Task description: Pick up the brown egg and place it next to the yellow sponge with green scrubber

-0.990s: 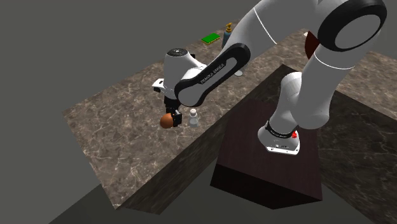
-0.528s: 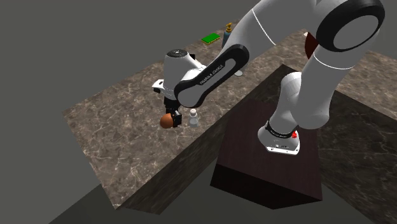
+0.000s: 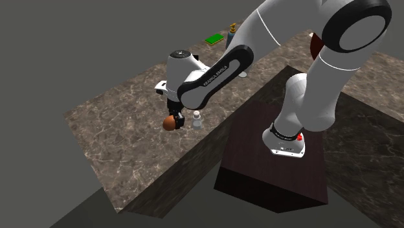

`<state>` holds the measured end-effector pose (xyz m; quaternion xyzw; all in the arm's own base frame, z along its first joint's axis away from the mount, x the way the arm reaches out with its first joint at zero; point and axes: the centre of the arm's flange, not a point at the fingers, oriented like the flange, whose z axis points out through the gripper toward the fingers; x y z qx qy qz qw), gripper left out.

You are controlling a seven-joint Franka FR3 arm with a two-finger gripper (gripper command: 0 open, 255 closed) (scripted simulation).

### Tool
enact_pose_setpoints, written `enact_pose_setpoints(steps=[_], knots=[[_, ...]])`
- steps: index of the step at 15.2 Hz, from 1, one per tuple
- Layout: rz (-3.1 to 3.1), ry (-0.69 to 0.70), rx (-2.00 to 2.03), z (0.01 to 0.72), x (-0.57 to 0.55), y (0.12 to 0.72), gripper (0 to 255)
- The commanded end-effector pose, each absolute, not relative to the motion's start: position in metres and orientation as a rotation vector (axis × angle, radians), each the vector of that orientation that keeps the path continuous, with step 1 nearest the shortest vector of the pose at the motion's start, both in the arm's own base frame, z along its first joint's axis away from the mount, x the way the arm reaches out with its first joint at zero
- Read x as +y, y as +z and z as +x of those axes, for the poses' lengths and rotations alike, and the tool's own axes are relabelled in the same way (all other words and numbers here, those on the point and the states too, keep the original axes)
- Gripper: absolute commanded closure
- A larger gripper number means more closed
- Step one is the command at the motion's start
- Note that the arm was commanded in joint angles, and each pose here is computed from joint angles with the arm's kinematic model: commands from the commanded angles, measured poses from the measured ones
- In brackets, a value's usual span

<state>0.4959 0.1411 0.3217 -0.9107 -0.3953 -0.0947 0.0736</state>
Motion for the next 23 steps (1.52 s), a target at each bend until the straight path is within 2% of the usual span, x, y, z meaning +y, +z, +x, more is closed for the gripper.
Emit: enact_pose_setpoints(steps=[1, 23], knots=[[-2.734, -0.283, -1.187, 0.496, 0.141, 0.321, 255], [-2.734, -0.283, -1.187, 0.496, 0.141, 0.432, 255]])
